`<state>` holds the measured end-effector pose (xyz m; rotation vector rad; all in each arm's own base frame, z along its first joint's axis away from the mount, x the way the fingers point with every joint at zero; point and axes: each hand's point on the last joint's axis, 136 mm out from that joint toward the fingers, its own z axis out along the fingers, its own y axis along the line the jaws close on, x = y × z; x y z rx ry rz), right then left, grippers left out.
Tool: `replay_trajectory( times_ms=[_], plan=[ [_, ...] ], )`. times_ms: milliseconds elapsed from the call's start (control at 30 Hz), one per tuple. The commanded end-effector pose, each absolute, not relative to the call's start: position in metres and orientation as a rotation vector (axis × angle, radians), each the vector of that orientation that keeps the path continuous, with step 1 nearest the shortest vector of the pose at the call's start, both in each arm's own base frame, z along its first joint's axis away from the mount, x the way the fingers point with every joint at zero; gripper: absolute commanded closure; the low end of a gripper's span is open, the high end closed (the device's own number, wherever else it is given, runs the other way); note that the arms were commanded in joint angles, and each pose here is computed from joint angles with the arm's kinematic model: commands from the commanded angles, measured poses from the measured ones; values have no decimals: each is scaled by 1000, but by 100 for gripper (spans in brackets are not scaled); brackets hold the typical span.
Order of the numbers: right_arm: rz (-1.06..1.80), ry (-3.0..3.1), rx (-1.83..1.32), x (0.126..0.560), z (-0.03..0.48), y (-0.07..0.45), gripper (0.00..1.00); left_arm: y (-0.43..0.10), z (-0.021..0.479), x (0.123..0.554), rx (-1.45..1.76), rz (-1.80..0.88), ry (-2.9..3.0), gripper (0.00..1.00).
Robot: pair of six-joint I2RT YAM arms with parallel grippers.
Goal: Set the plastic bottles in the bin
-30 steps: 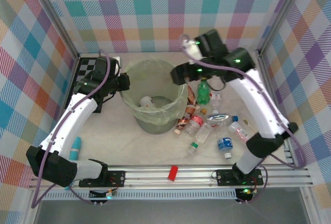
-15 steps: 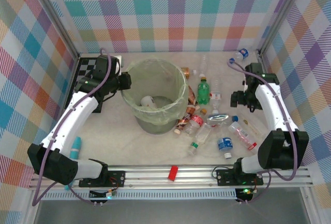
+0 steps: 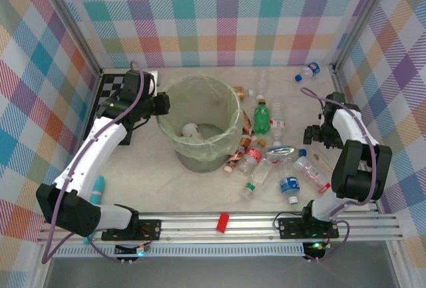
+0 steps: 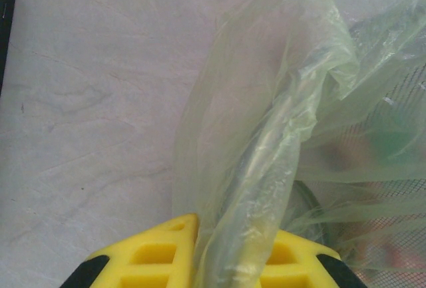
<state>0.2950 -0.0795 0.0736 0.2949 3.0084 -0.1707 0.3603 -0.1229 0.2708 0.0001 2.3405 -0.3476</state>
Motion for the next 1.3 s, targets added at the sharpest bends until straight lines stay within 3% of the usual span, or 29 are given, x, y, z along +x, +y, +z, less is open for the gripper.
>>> replay_trajectory(
  times_ms=[0, 267, 500, 700, 900, 1067, 1267],
  plan=[
    [-72, 2986, 298, 311, 64, -79, 9, -126, 268, 358, 51, -346, 2342, 92],
    [16, 3005, 360, 320, 46, -73, 12, -125, 266, 360, 42, -342, 2345, 92],
    [10, 2980, 376, 322, 56, -74, 31, -126, 261, 363, 32, -346, 2351, 92],
    [23, 2943, 380, 323, 75, -72, 38, -126, 258, 364, 25, -340, 2358, 92],
    [70, 2837, 376, 334, 131, -66, 42, -126, 259, 366, 22, -337, 2356, 92],
    [180, 2650, 355, 343, 209, -51, 45, -123, 258, 367, 11, -320, 2357, 92],
    [699, 2310, 185, 348, 328, 24, 45, -124, 260, 368, 3, -330, 2355, 92]
  ],
)
